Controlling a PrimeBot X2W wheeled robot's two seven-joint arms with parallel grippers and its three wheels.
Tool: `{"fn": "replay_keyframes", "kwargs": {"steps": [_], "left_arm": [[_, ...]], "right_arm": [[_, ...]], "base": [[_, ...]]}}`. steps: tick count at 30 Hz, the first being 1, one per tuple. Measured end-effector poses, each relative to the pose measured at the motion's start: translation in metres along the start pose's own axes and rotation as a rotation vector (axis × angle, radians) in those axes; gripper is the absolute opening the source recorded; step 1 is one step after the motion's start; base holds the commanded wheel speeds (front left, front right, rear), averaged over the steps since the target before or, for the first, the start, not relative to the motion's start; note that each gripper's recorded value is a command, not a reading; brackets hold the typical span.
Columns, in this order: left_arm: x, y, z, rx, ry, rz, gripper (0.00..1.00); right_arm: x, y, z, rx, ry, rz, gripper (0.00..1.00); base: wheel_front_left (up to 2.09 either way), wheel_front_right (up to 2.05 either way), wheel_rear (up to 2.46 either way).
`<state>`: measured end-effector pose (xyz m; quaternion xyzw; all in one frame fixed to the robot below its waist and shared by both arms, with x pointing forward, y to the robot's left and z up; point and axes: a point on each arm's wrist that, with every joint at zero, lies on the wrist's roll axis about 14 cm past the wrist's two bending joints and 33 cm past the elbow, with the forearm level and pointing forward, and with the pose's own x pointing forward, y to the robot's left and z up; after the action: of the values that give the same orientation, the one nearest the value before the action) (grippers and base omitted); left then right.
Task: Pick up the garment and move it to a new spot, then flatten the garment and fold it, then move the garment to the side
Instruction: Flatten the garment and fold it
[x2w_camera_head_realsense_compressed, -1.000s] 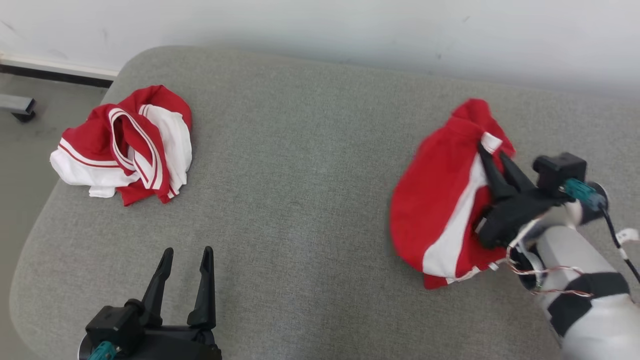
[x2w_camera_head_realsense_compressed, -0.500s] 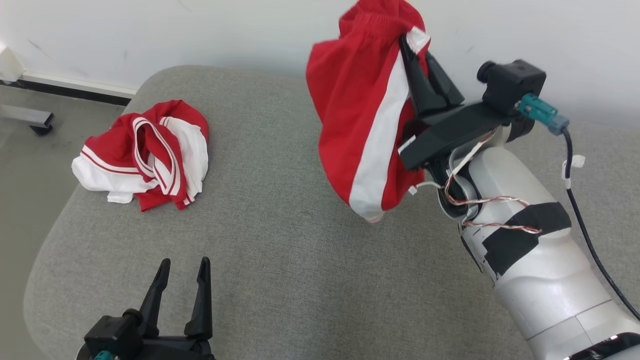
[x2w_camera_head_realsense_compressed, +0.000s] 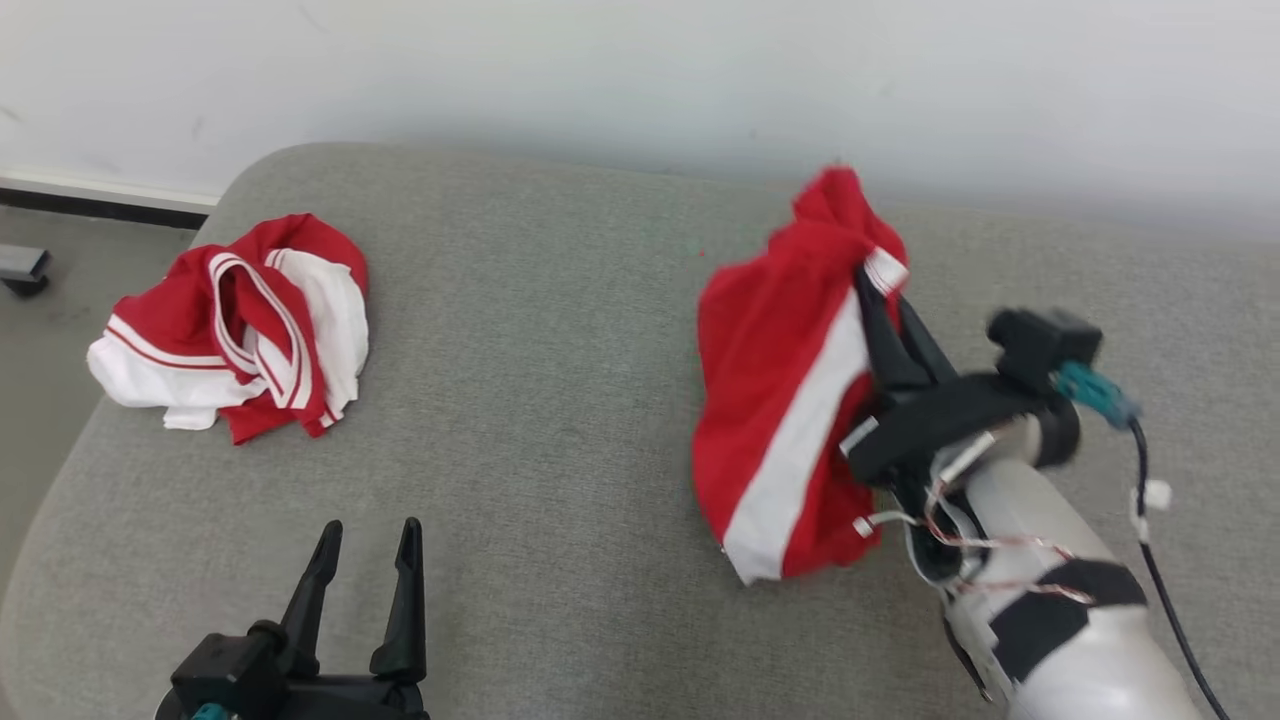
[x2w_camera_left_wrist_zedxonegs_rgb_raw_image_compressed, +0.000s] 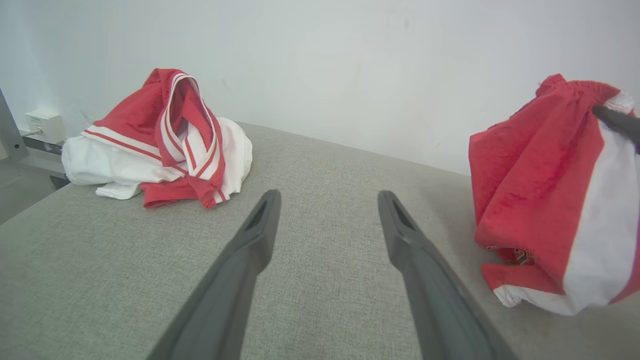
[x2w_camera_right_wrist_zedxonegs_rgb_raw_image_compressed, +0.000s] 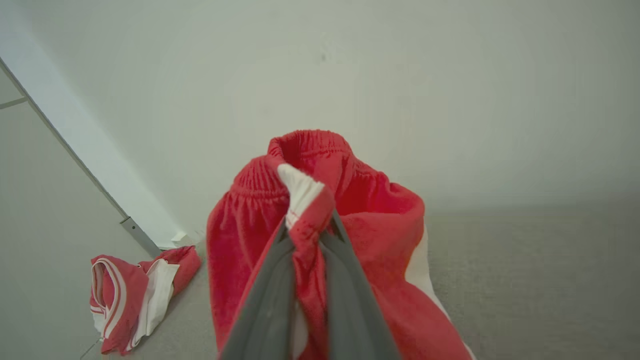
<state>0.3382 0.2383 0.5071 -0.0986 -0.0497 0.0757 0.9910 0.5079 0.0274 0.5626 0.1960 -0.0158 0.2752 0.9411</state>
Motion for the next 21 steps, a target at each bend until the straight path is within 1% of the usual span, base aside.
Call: {"fn": "replay_keyframes", "kwargs": {"steps": [4,5,7,11,14,15,16,17,21], "left_arm": [[0.005,-0.009,-0.003,-0.008,0.007,-0.028,1.0],[0.007,-0.014,-0.005,-0.01,0.01,-0.04,1.0],[0.01,-0.019,-0.006,-0.013,0.012,-0.057,1.0],[0.014,-0.03,-0.008,-0.019,0.014,-0.089,1.0],[0.017,-0.038,-0.008,-0.024,0.014,-0.112,1.0],[0.018,-0.04,-0.008,-0.025,0.014,-0.117,1.0],[0.018,-0.041,-0.008,-0.026,0.013,-0.121,1.0],[0.019,-0.043,-0.008,-0.027,0.014,-0.126,1.0],[0.02,-0.048,-0.01,-0.029,0.017,-0.141,1.0]], "right_arm": [[-0.035,-0.049,-0.016,0.0,0.033,-0.126,0.0],[-0.053,-0.07,-0.017,0.0,0.03,-0.182,0.0],[-0.072,-0.091,-0.016,-0.008,0.026,-0.241,0.0],[-0.112,-0.127,-0.011,-0.009,0.004,-0.359,0.0],[-0.143,-0.145,-0.018,0.001,0.015,-0.439,0.0],[-0.151,-0.148,-0.019,0.0,0.017,-0.456,0.12],[-0.157,-0.15,-0.02,0.003,0.016,-0.47,0.39],[-0.163,-0.151,-0.021,0.003,0.017,-0.481,1.0],[-0.174,-0.154,-0.019,-0.014,0.009,-0.501,1.0]], "base": [[0.0,0.0,0.0],[0.0,0.0,0.0],[0.0,0.0,0.0],[0.0,0.0,0.0],[0.0,0.0,0.0],[0.0,0.0,0.0],[0.0,0.0,0.0],[0.0,0.0,0.0],[0.0,0.0,0.0]]}}
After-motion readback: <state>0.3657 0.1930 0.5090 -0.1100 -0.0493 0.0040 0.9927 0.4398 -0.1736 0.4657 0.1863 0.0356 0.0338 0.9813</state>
